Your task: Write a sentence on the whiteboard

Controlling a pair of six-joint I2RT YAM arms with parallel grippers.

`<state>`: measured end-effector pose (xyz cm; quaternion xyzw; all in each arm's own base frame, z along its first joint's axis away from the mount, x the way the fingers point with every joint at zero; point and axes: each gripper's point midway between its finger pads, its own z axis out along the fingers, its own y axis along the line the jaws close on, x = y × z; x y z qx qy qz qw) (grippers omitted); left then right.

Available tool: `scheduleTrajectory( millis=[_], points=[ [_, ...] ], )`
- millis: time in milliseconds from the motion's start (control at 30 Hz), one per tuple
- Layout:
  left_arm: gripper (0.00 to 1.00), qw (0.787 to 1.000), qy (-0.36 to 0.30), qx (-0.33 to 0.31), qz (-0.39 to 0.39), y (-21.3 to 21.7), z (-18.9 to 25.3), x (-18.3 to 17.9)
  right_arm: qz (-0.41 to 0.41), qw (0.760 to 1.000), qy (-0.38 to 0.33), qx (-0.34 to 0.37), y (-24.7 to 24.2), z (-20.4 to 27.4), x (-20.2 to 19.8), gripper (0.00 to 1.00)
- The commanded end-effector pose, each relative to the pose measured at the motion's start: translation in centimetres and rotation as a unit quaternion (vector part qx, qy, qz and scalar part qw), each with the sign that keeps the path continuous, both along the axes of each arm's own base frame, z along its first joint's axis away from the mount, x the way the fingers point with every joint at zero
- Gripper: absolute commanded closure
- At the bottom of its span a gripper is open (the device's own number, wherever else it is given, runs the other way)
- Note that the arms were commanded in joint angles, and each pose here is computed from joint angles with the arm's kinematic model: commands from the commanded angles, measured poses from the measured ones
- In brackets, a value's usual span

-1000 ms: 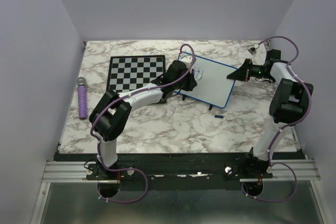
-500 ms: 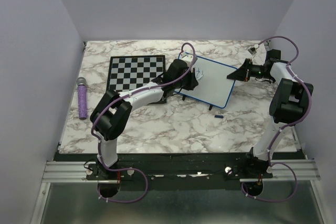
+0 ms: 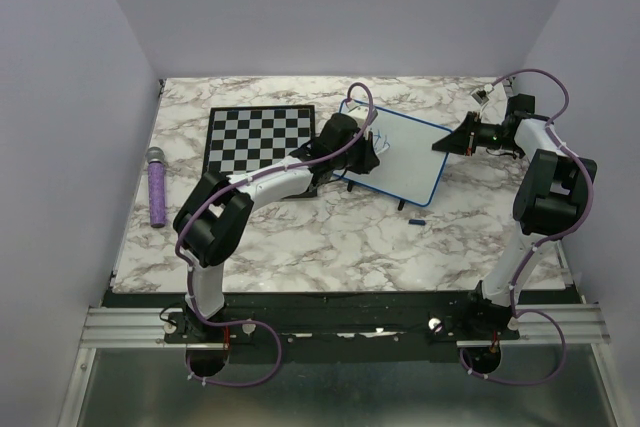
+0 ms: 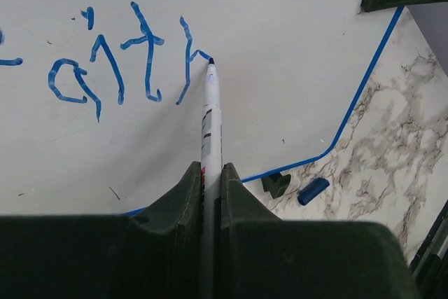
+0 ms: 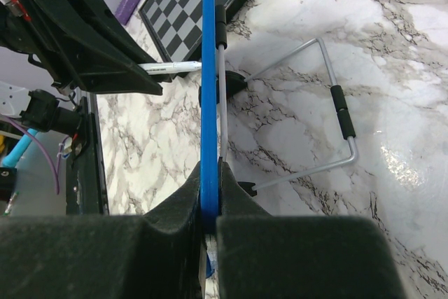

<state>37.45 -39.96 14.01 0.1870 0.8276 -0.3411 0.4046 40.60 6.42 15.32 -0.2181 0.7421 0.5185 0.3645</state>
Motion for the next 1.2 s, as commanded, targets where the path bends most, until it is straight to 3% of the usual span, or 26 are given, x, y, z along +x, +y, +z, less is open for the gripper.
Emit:
scheduleTrajectory(
  millis=[0,1167],
  points=[
    [1.0,1.0,0.018,0.012,-0.004,0.0,-1.3,-0.5,0.004,0.998,-0.048,-0.029,-0.2,0.8,0.9,0.99],
    [1.0,0.999,0.029,0.01,-0.018,0.2,-1.8,-2.3,0.005,0.999,-0.048,-0.026,-0.1,1.0,0.9,0.99]
  ],
)
